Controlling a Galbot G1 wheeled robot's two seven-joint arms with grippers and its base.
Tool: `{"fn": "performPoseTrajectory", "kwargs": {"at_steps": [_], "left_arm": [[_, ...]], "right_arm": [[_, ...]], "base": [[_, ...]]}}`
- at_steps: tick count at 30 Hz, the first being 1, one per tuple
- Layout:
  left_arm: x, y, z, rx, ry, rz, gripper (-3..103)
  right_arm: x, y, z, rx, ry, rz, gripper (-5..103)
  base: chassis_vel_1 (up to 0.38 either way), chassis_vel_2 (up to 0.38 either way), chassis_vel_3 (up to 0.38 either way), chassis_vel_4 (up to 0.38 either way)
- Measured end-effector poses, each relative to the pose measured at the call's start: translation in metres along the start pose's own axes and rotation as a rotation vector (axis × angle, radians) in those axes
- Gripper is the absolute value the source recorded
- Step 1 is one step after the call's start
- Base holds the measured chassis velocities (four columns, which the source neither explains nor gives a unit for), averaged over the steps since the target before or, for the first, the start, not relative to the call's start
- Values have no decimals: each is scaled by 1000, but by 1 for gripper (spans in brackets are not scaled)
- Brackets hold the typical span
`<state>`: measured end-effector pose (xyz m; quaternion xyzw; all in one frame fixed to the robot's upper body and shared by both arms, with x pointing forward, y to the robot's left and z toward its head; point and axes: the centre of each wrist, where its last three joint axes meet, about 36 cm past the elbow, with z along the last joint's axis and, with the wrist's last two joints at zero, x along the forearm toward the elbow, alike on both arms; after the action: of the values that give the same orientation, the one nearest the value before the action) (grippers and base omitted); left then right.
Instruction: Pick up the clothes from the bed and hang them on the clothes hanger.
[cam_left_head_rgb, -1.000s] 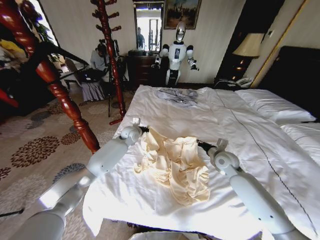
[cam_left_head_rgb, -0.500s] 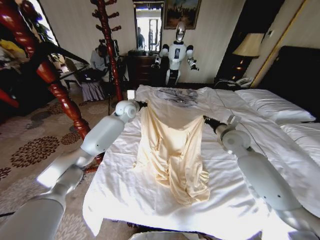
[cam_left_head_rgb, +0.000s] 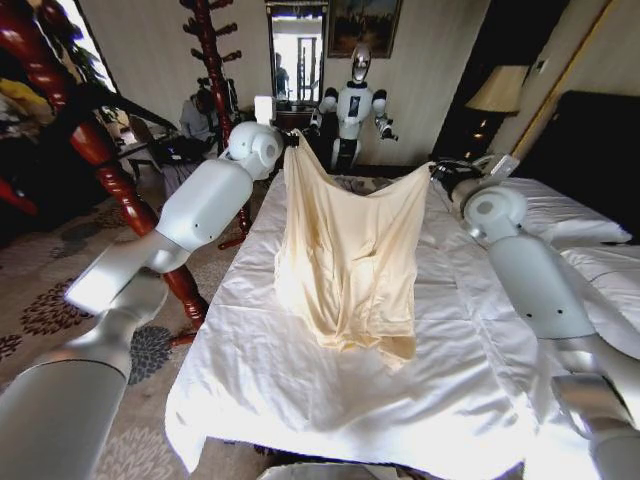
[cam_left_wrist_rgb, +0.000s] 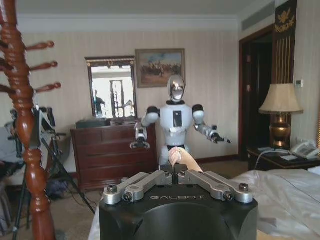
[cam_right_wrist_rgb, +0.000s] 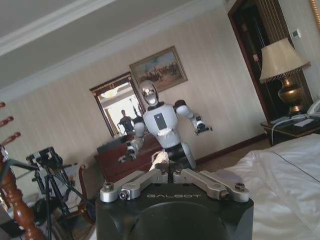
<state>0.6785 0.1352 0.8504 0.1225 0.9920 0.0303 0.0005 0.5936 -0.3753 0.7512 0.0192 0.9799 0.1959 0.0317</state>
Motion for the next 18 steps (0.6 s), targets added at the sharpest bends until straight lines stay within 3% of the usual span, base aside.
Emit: {"fn": "performPoseTrajectory", "kwargs": {"at_steps": [3, 6, 11, 18], "left_arm": [[17, 2, -31, -15, -56, -24, 0], [35, 2, -43, -30, -80, -24, 0], [95, -3, -59, -77, -129, 1, 0], [182, 17, -72, -166, -185, -39, 0]], "right_arm": [[9, 8, -26, -14, -39, -19, 0], [23, 11, -42, -13, -68, -33, 0], [77, 14, -74, -8, -118, -73, 0], [161, 20, -110, 37, -167, -133, 0]], "base": [[0, 0, 0, 0], [0, 0, 0, 0], [0, 0, 0, 0], [0, 0, 0, 0]]}}
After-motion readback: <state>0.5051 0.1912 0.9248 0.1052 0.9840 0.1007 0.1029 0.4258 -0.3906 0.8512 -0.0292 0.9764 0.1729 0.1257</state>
